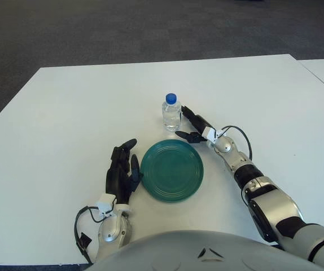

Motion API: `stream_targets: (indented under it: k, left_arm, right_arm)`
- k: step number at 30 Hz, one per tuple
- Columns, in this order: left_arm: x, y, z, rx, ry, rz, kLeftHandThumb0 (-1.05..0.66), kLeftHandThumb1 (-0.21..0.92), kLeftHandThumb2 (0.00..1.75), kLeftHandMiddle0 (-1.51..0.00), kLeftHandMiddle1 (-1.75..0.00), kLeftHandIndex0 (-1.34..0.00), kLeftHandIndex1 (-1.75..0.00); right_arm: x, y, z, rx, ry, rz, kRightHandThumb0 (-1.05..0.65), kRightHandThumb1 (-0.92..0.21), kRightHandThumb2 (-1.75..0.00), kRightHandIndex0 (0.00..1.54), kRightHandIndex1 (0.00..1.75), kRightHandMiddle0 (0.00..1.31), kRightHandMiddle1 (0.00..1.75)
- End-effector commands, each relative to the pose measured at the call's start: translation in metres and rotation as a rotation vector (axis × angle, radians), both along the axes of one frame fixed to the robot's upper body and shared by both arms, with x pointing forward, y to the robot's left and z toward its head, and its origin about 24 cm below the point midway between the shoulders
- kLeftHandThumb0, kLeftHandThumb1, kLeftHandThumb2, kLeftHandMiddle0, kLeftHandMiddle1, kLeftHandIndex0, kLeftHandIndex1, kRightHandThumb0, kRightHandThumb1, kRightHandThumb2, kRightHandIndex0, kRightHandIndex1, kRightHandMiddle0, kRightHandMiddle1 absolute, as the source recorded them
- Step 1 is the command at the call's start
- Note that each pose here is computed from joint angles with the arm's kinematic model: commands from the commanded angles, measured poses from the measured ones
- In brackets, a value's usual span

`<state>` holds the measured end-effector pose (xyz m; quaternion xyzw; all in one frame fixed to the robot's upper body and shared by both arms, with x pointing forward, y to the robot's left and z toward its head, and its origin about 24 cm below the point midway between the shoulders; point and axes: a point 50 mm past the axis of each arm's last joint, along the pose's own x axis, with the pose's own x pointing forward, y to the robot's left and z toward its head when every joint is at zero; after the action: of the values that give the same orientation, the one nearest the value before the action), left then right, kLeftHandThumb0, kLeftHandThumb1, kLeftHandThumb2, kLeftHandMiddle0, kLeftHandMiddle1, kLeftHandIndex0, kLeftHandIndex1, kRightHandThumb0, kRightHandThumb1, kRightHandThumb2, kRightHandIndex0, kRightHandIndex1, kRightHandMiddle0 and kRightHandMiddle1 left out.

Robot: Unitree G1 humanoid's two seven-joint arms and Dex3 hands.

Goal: Put the bottle into the plate.

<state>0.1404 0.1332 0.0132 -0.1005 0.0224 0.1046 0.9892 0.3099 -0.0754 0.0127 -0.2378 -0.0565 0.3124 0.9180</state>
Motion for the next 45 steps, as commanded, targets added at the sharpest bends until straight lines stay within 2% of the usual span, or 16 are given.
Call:
stream_targets:
  k: [1,14,31,35,38,42,45]
  left_arm:
    - [-0.003,-0.004,-0.002,-0.024,0.027,0.022,-0.67,0.92,0.68,-0.56,-0.34,-0.2,-0.92]
    - [-0.005,-0.002,-0.003,-0.023,0.026,0.038,-0.66,0.92,0.67,-0.58,-0.35,-0.22,-0.92]
    - [-0.001,-0.001,-0.005,-0.036,0.04,0.038,-0.63,0.92,0.68,-0.57,-0.36,-0.22,-0.91]
    - [-0.001,-0.001,-0.005,-0.039,0.041,0.037,-0.65,0.92,0.67,-0.58,-0.36,-0.21,-0.91]
    - [0.0,0.0,-0.005,-0.036,0.038,0.04,-0.65,0.92,0.66,-0.58,-0.36,-0.21,-0.91]
    - [0.001,0.001,-0.005,-0.038,0.045,0.045,-0.65,0.92,0.66,-0.58,-0.36,-0.21,-0.9]
    - [0.001,0.002,-0.005,-0.033,0.05,0.046,-0.64,0.92,0.67,-0.57,-0.36,-0.2,-0.9]
  right_arm:
    - [0.003,0.006,0.009,0.0,-0.043,0.035,-1.05,-0.92,-0.51,0.03,0.01,0.03,0.05]
    - [0.0,0.01,0.011,0.021,-0.053,0.055,-1.05,-0.92,-0.52,0.11,0.01,0.0,0.28]
    - [-0.004,0.003,0.006,0.039,-0.044,0.054,-1.05,-0.92,-0.53,0.17,0.02,0.0,0.37]
    - [-0.007,0.0,0.005,0.044,-0.068,0.063,-1.05,-0.92,-0.56,0.19,0.02,0.0,0.38]
    - [-0.016,-0.006,0.003,0.057,-0.095,0.091,-1.05,-0.92,-0.6,0.21,0.03,0.0,0.43]
    - [-0.027,-0.008,0.001,0.106,-0.102,0.118,-1.05,-0.92,-0.62,0.24,0.03,0.0,0.52]
    - [-0.03,-0.008,0.002,0.137,-0.093,0.132,-1.05,-0.92,-0.61,0.24,0.02,0.0,0.55]
